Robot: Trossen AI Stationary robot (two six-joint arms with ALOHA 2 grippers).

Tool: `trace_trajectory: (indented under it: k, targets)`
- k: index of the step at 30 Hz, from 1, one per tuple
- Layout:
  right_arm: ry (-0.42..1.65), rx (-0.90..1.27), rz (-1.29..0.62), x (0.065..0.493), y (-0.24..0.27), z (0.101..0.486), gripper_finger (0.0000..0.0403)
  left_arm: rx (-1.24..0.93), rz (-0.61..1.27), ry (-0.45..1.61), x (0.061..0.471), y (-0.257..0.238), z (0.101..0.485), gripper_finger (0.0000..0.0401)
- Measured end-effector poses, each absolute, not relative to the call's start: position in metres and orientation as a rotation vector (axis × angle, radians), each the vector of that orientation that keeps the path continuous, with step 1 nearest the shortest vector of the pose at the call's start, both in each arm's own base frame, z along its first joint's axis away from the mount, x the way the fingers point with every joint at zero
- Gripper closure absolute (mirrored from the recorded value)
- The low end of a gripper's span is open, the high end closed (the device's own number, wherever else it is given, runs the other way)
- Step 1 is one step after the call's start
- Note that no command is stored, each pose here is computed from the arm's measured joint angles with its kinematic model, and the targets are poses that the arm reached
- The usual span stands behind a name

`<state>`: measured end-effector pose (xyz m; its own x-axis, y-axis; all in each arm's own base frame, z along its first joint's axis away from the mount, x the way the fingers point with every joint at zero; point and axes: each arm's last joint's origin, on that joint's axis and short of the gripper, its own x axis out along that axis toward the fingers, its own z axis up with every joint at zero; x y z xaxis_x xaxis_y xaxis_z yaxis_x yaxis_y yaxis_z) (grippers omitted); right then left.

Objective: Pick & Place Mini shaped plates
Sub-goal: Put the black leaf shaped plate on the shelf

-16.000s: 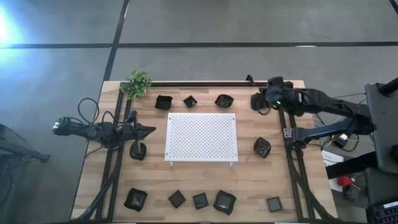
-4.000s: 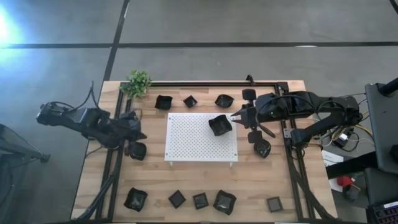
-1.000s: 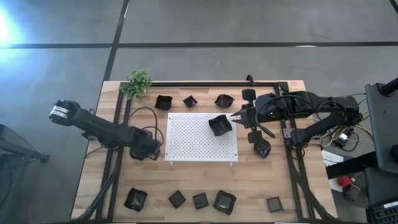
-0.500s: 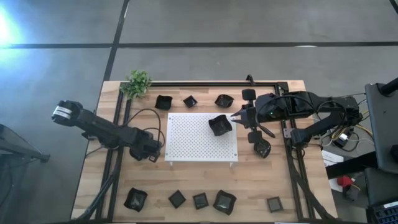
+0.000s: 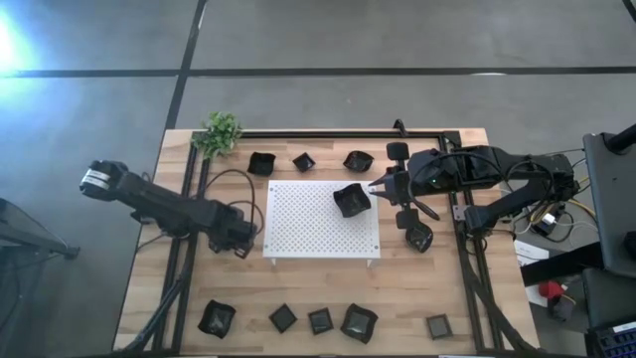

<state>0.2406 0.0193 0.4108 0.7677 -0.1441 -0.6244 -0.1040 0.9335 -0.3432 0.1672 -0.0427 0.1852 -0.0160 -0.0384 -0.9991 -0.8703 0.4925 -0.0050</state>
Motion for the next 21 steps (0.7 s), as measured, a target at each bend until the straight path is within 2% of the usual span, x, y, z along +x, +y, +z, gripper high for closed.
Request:
trace_trajectory:
  k: [9, 21]
  targets:
    - [0.699, -0.375, -0.022, 0.241, 0.019, 0.411, 0.0334, -0.721, 0.825, 1.377, 0.177, -0.042, 0.239, 0.0401]
    - [0.699, -0.377, -0.021, 0.241, 0.019, 0.411, 0.0323, -0.498, 0.721, 1.181, 0.19, -0.037, 0.321, 0.0401]
